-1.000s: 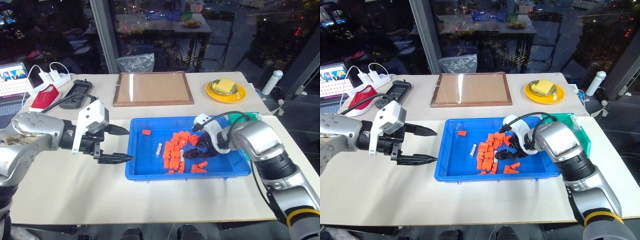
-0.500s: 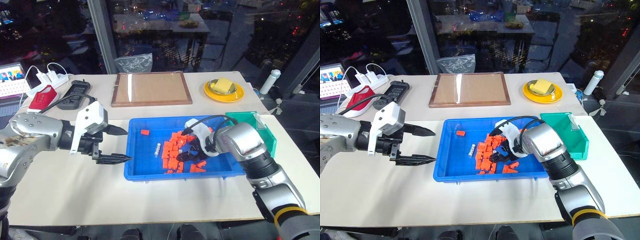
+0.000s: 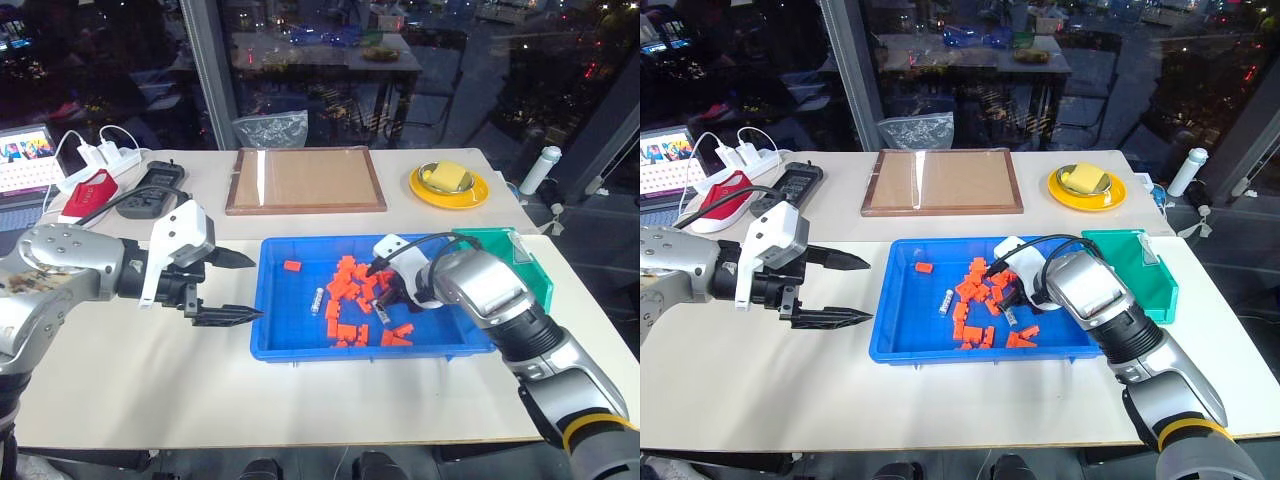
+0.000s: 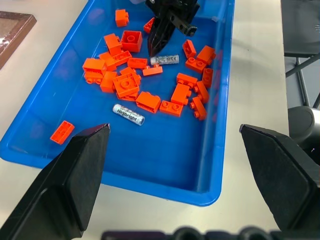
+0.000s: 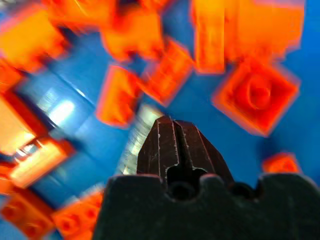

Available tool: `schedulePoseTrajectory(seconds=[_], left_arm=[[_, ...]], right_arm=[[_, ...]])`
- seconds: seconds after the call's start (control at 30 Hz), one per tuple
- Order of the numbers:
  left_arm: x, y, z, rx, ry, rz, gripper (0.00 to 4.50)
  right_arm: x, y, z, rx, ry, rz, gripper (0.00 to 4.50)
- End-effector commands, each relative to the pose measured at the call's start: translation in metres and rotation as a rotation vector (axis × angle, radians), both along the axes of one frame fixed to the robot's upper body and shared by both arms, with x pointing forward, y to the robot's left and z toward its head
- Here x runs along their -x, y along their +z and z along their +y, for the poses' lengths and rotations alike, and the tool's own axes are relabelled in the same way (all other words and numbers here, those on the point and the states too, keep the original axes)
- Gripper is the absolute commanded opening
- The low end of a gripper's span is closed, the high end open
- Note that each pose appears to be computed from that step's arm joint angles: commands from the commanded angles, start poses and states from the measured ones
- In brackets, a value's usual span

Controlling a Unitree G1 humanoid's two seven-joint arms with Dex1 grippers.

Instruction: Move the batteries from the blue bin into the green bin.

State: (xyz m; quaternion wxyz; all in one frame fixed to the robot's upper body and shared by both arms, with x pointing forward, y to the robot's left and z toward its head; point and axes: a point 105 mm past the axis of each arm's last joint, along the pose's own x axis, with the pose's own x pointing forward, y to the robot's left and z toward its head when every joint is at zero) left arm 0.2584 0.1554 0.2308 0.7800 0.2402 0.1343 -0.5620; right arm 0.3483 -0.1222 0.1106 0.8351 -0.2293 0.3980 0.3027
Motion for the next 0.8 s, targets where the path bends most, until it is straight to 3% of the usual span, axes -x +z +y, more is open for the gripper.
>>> schedulePoseTrajectory(seconds=[0.03, 0.27, 0.37, 0.6, 0.8], left_arm=[[0.001, 0.011, 0.0, -0.003, -0.006, -0.058, 4.5], [0.001, 0.01, -0.001, -0.003, -0.011, -0.056, 4.5], [0.0, 0.01, -0.001, -0.003, -0.013, -0.055, 4.5], [0.0, 0.009, 0.0, -0.007, -0.014, -0.055, 4.5], [0.0, 0.009, 0.001, -0.01, -0.009, -0.056, 4.5]], right_arm=[[0.0, 0.006, 0.002, -0.029, 0.005, -0.002, 0.06], [-0.003, 0.032, 0.001, -0.037, 0.075, -0.089, 0.06], [-0.004, 0.041, 0.003, -0.033, 0.11, -0.136, 0.78], [-0.003, 0.054, 0.019, -0.123, 0.078, -0.128, 3.09], [0.007, 0.028, 0.023, -0.134, 0.05, -0.015, 3.09]])
